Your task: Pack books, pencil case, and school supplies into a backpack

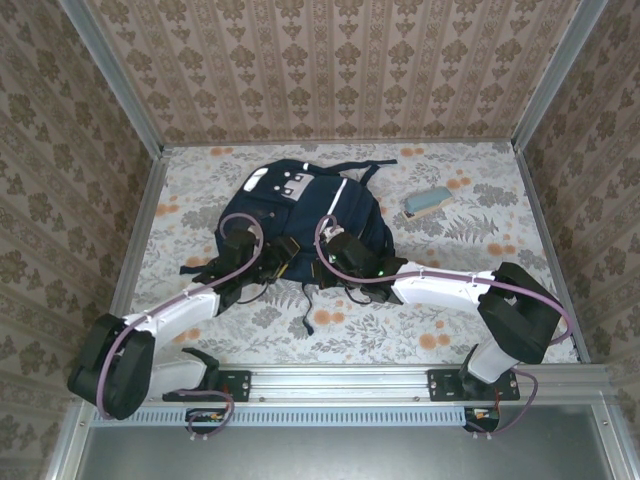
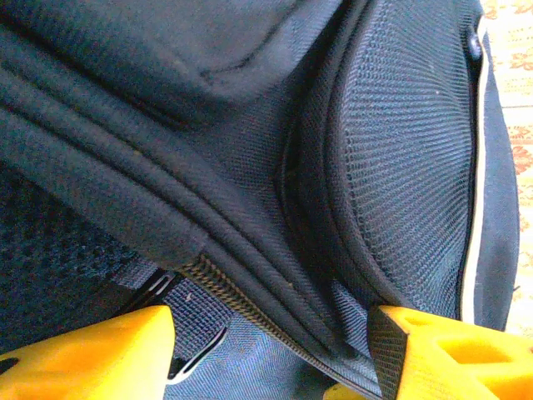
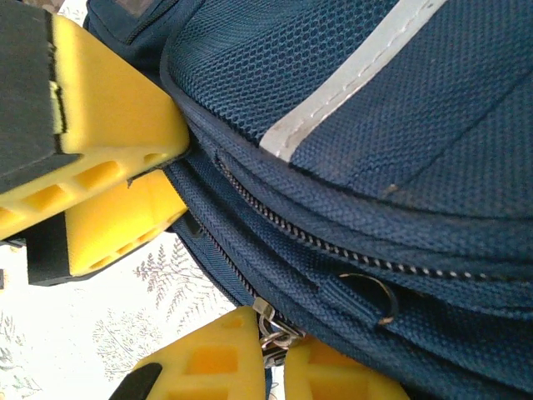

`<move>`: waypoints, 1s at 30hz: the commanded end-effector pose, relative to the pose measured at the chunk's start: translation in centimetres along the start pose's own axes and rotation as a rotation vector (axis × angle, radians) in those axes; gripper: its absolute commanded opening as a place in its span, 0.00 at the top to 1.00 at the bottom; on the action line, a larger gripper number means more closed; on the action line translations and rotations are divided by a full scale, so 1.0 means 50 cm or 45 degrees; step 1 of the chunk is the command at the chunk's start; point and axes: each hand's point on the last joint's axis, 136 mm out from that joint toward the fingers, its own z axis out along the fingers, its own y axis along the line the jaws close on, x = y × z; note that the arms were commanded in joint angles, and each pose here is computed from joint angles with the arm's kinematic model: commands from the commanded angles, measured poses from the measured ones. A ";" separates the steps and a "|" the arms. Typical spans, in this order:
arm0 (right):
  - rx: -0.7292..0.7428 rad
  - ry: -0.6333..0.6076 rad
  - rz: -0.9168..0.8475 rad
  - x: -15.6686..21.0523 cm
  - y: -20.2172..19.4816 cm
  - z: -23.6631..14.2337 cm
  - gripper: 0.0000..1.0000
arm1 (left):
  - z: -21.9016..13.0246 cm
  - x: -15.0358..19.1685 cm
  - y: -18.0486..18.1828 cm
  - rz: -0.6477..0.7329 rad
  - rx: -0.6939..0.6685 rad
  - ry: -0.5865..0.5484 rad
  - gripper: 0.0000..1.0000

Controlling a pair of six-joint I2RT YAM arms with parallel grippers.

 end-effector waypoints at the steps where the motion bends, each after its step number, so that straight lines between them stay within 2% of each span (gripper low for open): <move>1: -0.055 -0.015 0.011 -0.021 0.033 -0.011 1.00 | 0.011 -0.012 -0.013 -0.080 0.059 -0.050 0.36; 3: -0.055 -0.015 0.012 -0.022 0.033 -0.012 1.00 | 0.016 -0.015 -0.013 -0.101 0.069 -0.063 0.39; 7: -0.051 -0.002 0.008 -0.016 0.032 -0.011 1.00 | 0.021 -0.026 -0.033 -0.098 0.113 -0.083 0.56; 11: -0.010 0.008 0.000 -0.010 0.020 -0.015 1.00 | 0.021 -0.034 -0.025 -0.092 0.075 -0.112 0.71; 16: 0.190 -0.003 0.000 -0.006 -0.039 -0.042 1.00 | 0.019 -0.044 0.014 -0.077 -0.021 -0.149 1.00; 22: 0.446 -0.033 -0.006 0.002 -0.124 -0.111 1.00 | 0.004 -0.056 0.055 -0.043 -0.114 -0.181 1.00; 26: 0.530 -0.012 0.023 0.009 -0.174 -0.125 1.00 | -0.008 -0.060 0.060 -0.023 -0.121 -0.187 1.00; 30: 0.562 -0.056 0.025 -0.020 -0.202 -0.148 1.00 | -0.024 -0.059 0.062 0.010 -0.133 -0.186 1.00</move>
